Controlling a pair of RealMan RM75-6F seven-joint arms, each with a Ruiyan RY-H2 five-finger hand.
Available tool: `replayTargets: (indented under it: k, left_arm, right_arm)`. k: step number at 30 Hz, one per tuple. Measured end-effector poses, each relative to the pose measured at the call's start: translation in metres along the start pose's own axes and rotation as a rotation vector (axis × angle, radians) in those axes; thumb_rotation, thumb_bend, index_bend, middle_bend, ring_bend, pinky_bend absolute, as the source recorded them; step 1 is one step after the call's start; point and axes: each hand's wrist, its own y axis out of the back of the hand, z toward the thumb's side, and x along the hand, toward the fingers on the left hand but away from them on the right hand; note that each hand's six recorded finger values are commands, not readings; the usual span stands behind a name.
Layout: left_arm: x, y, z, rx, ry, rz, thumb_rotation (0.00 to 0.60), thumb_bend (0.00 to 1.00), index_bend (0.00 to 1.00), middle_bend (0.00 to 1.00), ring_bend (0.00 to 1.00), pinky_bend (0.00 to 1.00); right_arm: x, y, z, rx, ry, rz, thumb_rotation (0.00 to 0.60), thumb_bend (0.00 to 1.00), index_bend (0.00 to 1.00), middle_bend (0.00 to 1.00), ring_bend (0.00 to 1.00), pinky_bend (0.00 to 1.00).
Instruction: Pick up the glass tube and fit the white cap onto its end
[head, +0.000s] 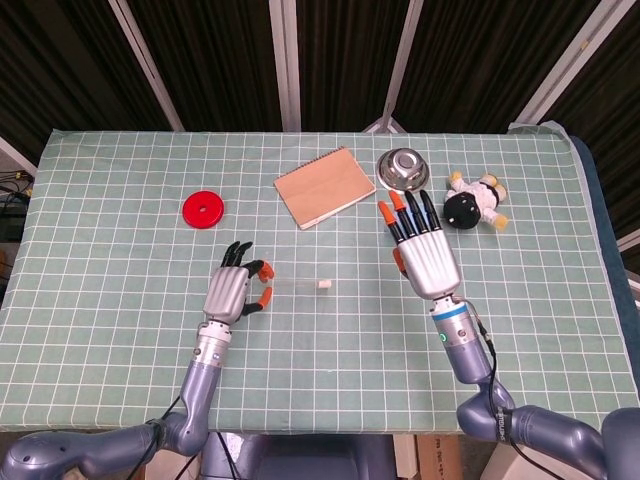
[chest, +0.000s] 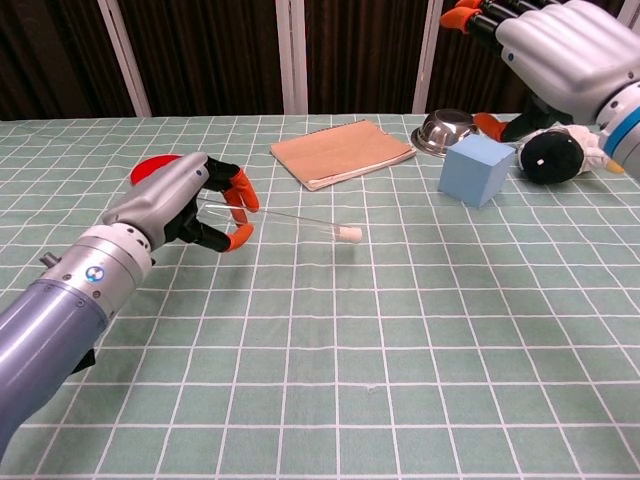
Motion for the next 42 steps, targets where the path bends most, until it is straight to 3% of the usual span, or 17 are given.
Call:
replayTargets:
  k: [10,42]
  left_arm:
    - [-0.002,-0.011,-0.007,0.022,0.005,-0.025,0.600,0.71,0.52,0.52,0.10,0.00]
    - [-0.009,-0.015,-0.027,0.095,0.051,-0.056,0.600,0.71,0.50,0.51,0.10,0.00]
  right_arm:
    - [0.001,0.003,-0.006,-0.002,-0.017,0.000,0.600,0.42,0.00,0.00,0.00,0.00]
    - [0.004,0.001,-0.004,-0.025,-0.031,0.004,0.600,0.43,0.00,0.00,0.00,0.00]
